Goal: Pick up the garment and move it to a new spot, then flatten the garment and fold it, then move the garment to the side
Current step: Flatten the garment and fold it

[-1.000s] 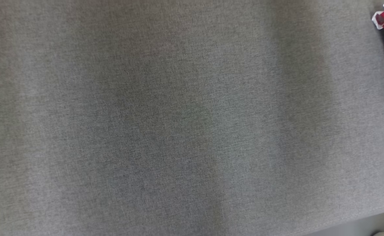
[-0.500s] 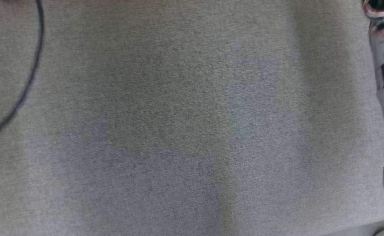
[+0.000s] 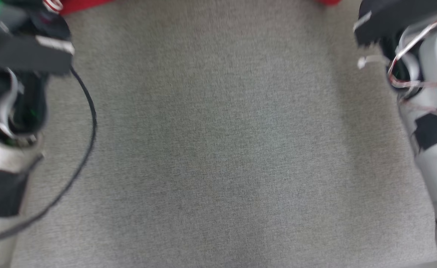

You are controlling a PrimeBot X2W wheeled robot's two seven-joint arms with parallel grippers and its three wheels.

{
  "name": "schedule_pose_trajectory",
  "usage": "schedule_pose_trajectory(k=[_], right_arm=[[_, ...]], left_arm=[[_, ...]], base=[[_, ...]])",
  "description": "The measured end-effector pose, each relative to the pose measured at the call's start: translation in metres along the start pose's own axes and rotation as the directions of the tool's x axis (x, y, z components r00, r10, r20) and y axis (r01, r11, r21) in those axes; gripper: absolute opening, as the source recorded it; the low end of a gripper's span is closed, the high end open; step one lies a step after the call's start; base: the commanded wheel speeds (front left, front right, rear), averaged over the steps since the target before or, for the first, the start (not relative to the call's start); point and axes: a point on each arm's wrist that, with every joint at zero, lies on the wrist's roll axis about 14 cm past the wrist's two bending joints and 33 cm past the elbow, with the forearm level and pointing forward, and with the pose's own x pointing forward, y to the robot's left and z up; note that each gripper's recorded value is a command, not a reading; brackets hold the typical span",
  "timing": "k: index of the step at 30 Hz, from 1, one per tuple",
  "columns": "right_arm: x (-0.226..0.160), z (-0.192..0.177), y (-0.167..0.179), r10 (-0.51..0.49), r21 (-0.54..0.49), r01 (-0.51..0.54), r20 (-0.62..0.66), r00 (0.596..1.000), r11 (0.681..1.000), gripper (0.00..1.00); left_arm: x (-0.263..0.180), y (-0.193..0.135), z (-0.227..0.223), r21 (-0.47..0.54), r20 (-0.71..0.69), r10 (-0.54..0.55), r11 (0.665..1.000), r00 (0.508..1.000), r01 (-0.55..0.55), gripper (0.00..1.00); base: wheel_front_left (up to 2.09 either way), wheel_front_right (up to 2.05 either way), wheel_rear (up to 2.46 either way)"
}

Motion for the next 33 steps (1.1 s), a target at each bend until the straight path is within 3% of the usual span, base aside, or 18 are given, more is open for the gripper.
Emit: schedule_pose_trajectory(k=[5, 7, 10, 20, 28, 33], right_arm=[[-0.025, -0.017, 0.006, -0.002, 0.05, 0.007, -0.102, 0.995, 0.999, 0.0], [-0.038, -0.023, 0.013, 0.011, 0.073, 0.0, -0.137, 0.991, 0.997, 0.0], [-0.062, -0.035, 0.015, 0.011, 0.098, 0.009, -0.199, 0.98, 0.995, 0.0], [-0.14, -0.045, 0.007, -0.039, 0.152, 0.084, -0.276, 0.96, 0.985, 0.0], [-0.197, -0.063, 0.019, -0.063, 0.213, 0.145, -0.349, 0.935, 0.966, 0.0], [-0.228, -0.078, 0.024, -0.063, 0.158, 0.146, -0.436, 0.898, 0.977, 0.0]], left_arm=[[-0.028, -0.009, -0.011, -0.05, -0.074, 0.032, 0.998, 0.997, -0.036, 0.0], [-0.045, -0.02, -0.025, -0.123, -0.136, 0.033, 0.991, 0.99, -0.05, 0.0], [-0.073, -0.042, -0.036, -0.235, -0.193, 0.02, 0.97, 0.981, -0.066, 0.0], [-0.168, -0.08, -0.041, -0.415, -0.255, 0.095, 0.888, 0.962, -0.198, 0.0], [-0.237, -0.085, -0.039, -0.441, -0.282, 0.219, 0.835, 0.934, -0.329, 0.0], [-0.273, -0.079, -0.04, -0.42, -0.296, 0.296, 0.813, 0.908, -0.402, 0.0]], base=[[0.0, 0.0, 0.0], [0.0, 0.0, 0.0], [0.0, 0.0, 0.0], [0.0, 0.0, 0.0], [0.0, 0.0, 0.0], [0.0, 0.0, 0.0]])
